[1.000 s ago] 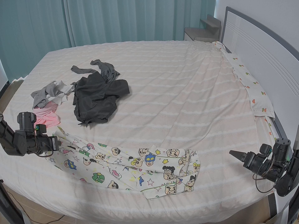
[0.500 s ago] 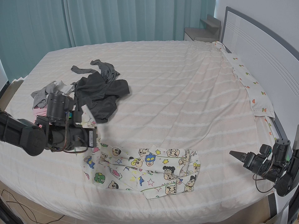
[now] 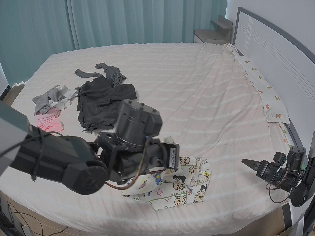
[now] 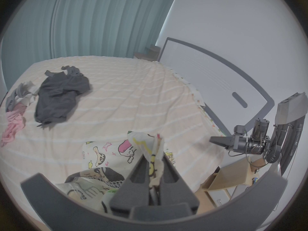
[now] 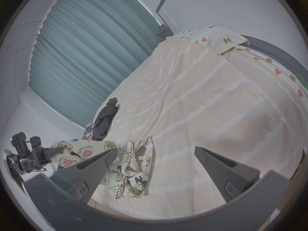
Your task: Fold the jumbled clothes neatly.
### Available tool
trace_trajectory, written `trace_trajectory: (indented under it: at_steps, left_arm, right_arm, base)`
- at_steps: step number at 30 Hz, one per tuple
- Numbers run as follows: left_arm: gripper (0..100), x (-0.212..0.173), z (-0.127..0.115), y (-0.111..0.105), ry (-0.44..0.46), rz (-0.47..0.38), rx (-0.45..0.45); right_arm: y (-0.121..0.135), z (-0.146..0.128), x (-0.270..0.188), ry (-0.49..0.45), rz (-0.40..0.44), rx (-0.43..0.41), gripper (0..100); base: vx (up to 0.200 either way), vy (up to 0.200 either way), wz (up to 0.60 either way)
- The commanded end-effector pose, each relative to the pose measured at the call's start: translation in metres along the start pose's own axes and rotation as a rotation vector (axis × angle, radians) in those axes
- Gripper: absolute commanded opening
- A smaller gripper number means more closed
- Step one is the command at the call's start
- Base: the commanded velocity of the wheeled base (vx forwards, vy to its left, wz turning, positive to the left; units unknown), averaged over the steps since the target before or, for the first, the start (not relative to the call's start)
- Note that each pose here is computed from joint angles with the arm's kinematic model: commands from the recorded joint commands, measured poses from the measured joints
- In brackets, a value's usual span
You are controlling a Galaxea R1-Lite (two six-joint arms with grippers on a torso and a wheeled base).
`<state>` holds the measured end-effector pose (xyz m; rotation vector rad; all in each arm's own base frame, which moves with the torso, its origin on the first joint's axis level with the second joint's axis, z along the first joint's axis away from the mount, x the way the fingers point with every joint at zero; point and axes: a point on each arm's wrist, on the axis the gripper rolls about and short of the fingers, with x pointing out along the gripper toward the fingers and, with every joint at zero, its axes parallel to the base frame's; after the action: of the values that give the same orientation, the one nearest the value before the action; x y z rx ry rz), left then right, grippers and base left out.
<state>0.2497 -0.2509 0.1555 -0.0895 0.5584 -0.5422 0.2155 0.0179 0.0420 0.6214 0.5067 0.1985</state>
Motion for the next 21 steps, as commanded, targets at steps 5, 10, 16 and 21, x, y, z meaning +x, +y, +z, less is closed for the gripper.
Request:
trace_trajectory:
  at_steps: [5, 10, 16, 21]
  left_arm:
    - [0, 0.028, -0.020, -0.025, 0.014, -0.050, -0.010]
    - [0, 0.027, -0.019, -0.029, 0.000, -0.072, -0.061]
    - [100, 0.026, -0.022, -0.031, 0.011, -0.080, -0.059]
    - [100, 0.027, -0.020, -0.032, 0.003, -0.080, -0.065]
  right_arm:
    - [0.000, -0.002, -0.003, 0.005, -0.002, -0.002, 100]
    - [0.000, -0.002, -0.003, 0.005, -0.002, -0.002, 100]
    - [-0.001, -0.003, -0.002, 0.011, -0.004, 0.000, 100]
    - [-0.001, -0.004, -0.002, 0.014, -0.003, -0.001, 100]
  base:
    - [0.000, 0.000, 0.00]
    - [0.000, 0.000, 0.00]
    - [0.000, 0.000, 0.00]
    - [0.000, 0.000, 0.00]
